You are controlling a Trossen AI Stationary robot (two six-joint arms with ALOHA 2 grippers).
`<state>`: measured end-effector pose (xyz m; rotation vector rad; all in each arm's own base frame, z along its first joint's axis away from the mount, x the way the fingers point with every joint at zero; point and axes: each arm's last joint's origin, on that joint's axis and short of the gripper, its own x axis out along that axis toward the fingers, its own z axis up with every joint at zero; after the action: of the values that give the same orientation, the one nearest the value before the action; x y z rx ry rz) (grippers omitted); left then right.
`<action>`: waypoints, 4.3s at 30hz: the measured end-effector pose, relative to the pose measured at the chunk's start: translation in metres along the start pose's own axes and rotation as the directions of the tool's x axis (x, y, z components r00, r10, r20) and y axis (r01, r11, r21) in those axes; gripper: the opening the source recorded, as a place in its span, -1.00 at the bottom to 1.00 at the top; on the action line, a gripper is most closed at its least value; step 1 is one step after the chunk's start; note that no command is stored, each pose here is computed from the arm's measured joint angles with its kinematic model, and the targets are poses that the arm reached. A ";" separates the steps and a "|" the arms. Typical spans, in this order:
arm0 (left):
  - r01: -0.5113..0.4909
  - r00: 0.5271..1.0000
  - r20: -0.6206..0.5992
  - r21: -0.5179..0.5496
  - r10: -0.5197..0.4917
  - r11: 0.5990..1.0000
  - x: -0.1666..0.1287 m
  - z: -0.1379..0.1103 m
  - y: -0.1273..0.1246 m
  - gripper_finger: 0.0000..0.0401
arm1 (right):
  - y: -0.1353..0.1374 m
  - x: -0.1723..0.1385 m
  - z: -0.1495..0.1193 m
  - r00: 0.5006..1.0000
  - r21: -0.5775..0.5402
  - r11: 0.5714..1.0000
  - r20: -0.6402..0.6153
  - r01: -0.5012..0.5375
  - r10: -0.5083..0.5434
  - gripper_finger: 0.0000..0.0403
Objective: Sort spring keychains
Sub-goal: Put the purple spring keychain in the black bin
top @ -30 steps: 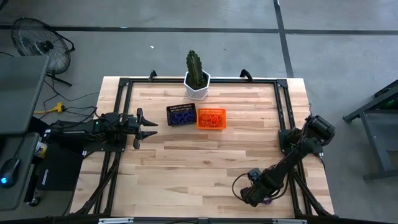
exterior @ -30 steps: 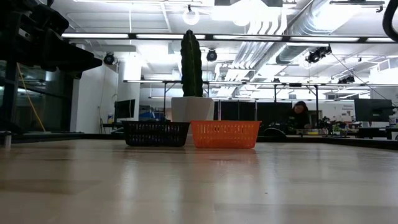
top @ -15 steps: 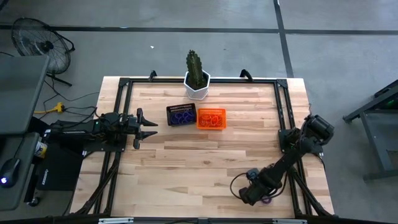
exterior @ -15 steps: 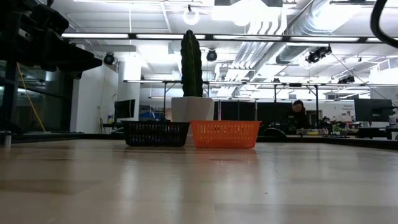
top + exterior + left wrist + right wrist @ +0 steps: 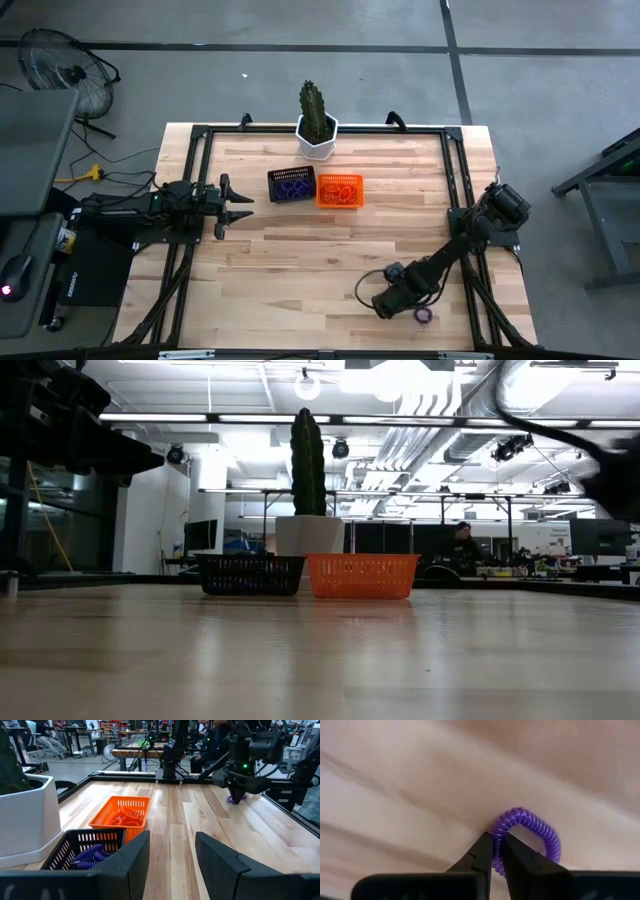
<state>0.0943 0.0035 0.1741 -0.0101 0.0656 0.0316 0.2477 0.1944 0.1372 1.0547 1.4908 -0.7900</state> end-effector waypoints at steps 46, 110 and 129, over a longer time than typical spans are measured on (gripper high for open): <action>0.000 1.000 0.000 0.000 0.000 1.000 0.000 0.000 0.000 -0.22 | 0.122 -0.160 0.312 0.780 -0.125 0.938 0.526 -0.322 0.338 -0.86; 0.000 1.000 0.000 0.000 0.000 1.000 0.000 0.000 0.000 -0.22 | 0.064 -0.215 0.144 0.847 -0.170 0.967 0.526 0.192 -0.075 0.05; 0.001 1.000 0.000 0.000 -0.001 1.000 0.000 0.000 0.000 -0.22 | -0.015 -0.104 0.011 0.992 0.010 0.999 0.122 -0.043 0.042 0.01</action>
<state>0.0943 0.0034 0.1742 -0.0101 0.0655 0.0310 0.2398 0.1581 0.2360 1.0267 1.3575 -0.8202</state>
